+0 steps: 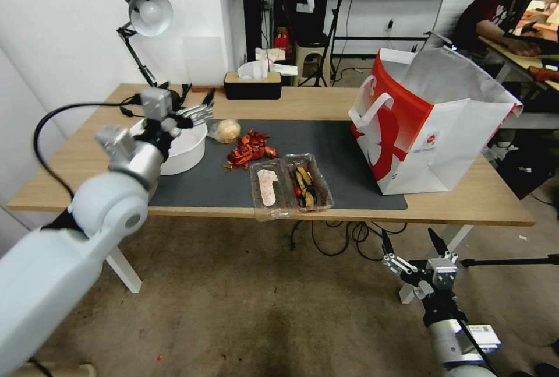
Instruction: Pick up the trash from the table and place it into the takeout bag.
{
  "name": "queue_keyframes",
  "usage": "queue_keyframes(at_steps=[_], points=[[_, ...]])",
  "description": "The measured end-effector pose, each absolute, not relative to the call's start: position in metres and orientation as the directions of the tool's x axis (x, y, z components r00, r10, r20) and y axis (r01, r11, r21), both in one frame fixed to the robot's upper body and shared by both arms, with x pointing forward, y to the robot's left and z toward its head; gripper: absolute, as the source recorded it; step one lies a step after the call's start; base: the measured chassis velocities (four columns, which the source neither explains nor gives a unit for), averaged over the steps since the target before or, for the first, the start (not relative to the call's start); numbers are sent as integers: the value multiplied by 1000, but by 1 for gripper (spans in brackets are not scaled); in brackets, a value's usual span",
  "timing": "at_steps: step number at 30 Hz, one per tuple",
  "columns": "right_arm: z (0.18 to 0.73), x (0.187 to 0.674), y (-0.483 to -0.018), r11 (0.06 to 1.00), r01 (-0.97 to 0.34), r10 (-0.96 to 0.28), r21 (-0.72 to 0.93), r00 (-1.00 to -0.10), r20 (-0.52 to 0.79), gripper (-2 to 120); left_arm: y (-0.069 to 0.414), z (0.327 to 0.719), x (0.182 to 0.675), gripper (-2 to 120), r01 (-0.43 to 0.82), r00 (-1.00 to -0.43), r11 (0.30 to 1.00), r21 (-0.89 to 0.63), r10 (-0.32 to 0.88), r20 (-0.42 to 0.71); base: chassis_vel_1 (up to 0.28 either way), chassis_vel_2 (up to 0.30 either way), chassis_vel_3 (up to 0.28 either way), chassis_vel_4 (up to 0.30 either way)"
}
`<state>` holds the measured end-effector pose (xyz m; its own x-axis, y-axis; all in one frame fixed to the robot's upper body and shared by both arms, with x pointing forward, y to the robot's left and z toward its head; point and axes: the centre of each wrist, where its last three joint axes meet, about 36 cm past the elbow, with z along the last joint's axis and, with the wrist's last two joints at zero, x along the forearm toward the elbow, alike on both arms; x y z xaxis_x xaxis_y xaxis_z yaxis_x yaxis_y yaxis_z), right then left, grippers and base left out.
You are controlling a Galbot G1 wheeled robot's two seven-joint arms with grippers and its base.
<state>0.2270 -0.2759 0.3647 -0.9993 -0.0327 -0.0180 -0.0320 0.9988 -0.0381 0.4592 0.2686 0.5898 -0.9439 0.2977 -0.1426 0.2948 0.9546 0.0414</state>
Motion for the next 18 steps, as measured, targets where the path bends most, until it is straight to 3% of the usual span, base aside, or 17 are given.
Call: queue_keyframes(at_steps=[6,9,18], points=[[364,228,-276,999,-24,-25,-39,-1000,-14,100,243,606,500,100,331,-938,939,97,338,-77,0,0,0,0],[364,229,-279,999,-16,-17,-46,-1000,-14,100,223,608,521,100,335,-942,933,131,331,51,0,0,0,0],[361,231,-287,999,6,6,-45,-1000,-7,100,190,623,579,100,293,-938,929,227,234,255,0,0,0,0]])
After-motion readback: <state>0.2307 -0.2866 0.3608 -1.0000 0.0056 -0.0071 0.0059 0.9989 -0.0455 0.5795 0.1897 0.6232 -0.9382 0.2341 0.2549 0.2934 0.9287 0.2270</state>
